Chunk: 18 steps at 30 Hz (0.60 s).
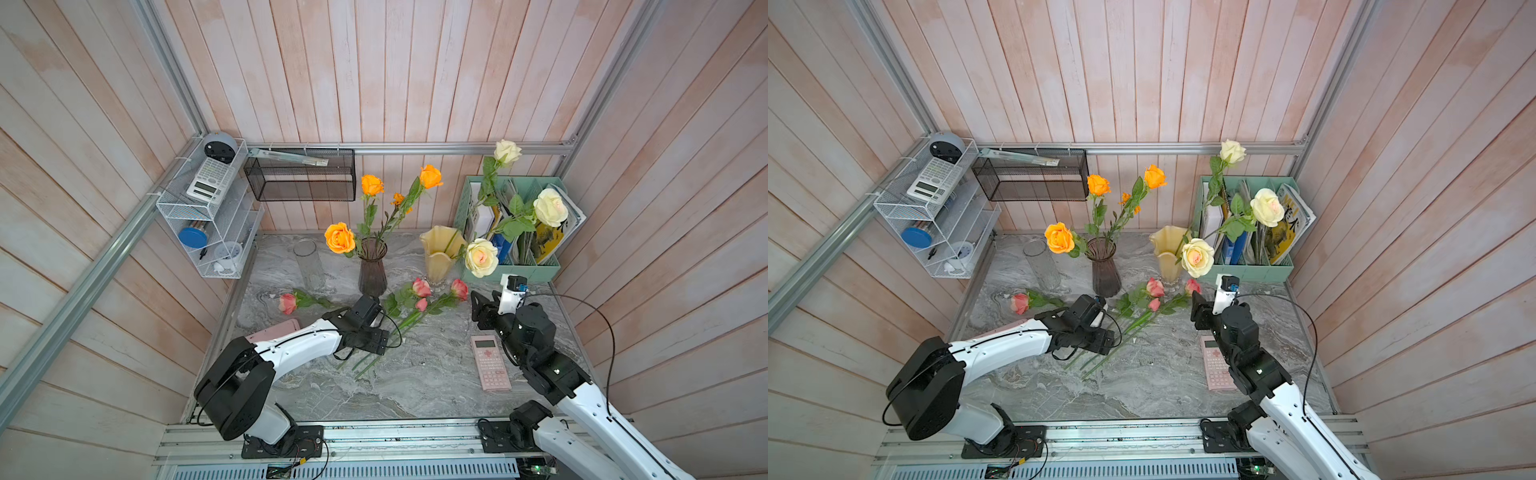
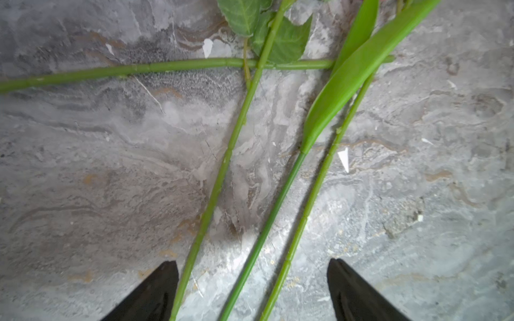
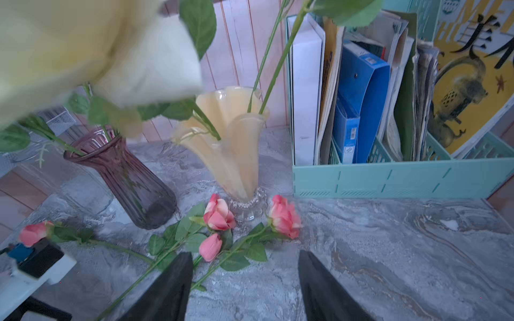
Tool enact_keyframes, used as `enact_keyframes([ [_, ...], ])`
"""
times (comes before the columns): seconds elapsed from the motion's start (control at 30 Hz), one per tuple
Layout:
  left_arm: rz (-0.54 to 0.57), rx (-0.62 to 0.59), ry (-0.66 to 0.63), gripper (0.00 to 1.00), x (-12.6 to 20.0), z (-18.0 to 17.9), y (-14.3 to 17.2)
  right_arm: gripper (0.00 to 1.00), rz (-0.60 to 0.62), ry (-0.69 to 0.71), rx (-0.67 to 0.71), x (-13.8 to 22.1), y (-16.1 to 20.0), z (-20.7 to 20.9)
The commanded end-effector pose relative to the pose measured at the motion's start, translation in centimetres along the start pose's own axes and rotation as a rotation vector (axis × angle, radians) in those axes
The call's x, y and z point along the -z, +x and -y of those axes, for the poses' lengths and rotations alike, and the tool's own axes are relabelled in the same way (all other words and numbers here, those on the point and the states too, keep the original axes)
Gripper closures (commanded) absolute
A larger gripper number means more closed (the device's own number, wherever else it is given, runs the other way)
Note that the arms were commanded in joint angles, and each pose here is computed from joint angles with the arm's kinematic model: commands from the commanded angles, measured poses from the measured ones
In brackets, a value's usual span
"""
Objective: Arrange the flowers in different vases according to their colors
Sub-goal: Pick up the flower at the center of the board.
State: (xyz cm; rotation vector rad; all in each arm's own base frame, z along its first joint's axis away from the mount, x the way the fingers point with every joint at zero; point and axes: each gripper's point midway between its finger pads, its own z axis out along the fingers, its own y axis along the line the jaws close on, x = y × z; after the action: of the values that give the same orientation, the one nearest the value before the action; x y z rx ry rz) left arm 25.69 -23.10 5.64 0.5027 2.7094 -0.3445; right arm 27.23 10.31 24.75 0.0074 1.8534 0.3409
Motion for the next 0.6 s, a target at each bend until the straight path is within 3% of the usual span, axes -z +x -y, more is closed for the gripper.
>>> enact_keyframes([
  [0.0, 0.005, -0.020, -0.040, 0.11, 0.1, -0.6, -1.4, 0.35, -0.141, -0.039, -0.040, 0.9, 3.6, -0.3],
  [0.27, 0.003, -0.050, -0.098, 0.14, -0.5, -1.4, -3.4, 0.37, -0.257, -0.091, -0.060, 1.7, 8.7, -1.5],
  [0.57, -0.068, -0.119, -0.173, 0.22, -2.5, -2.3, -4.1, 0.39, -0.301, -0.127, -0.062, 1.4, 10.3, -2.6],
])
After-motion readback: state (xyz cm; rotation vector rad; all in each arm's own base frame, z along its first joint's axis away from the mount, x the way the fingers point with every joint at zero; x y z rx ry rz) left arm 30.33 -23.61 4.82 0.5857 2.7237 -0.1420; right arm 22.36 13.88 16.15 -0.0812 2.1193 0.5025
